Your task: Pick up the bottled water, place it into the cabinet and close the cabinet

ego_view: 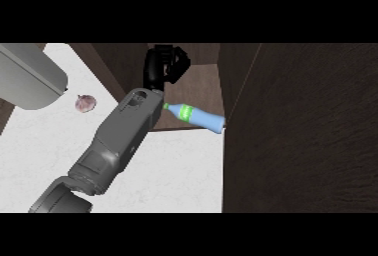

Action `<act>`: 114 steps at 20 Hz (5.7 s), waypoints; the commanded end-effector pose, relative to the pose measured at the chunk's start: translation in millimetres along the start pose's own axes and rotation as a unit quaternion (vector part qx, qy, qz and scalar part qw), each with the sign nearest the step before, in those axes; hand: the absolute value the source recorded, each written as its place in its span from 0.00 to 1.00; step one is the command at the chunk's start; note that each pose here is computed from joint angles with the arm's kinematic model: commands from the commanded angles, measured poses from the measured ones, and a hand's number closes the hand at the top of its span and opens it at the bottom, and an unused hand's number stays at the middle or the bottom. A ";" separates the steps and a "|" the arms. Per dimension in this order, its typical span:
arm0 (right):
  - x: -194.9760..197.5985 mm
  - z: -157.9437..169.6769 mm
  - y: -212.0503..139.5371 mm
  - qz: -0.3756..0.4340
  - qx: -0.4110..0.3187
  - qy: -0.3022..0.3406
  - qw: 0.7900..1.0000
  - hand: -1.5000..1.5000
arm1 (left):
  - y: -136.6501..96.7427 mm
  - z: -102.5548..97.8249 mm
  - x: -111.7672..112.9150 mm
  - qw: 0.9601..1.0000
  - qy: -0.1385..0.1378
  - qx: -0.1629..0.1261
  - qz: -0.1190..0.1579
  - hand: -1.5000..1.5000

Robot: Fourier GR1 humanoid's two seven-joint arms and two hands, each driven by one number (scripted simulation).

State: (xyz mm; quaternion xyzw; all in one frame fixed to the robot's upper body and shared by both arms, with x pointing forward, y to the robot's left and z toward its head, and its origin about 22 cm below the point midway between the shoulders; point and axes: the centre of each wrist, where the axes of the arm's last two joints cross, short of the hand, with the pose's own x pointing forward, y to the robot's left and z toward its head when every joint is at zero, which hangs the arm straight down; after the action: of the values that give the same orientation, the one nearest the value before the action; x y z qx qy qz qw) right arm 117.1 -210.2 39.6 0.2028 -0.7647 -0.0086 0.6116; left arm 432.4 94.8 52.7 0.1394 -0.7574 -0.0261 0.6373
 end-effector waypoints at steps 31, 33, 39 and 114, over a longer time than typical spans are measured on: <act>-5.8 -1.9 3.0 0.010 0.011 -0.013 1.000 0.00 | 42.5 1.3 -44.2 0.998 -0.047 0.031 0.009 0.00; -9.9 0.3 3.2 0.012 0.003 -0.012 1.000 0.00 | 45.7 -12.1 -25.9 0.997 -0.062 0.022 0.049 0.00; -3.1 8.1 -6.1 0.016 -0.005 -0.004 1.000 0.00 | 29.8 9.2 -40.0 0.989 -0.090 -0.031 0.114 0.00; 45.1 -67.1 105.4 0.072 0.240 0.069 0.966 1.00 | 272.7 323.1 49.1 0.946 -0.126 -0.070 0.292 0.00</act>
State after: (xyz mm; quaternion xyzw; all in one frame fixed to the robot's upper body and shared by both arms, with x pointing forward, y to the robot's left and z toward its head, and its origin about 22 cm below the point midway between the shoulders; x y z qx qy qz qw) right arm 134.4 -144.3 103.7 0.2190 -0.7028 0.2354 0.6346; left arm 67.9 288.4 88.2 -0.1266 -0.8296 0.0782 0.5382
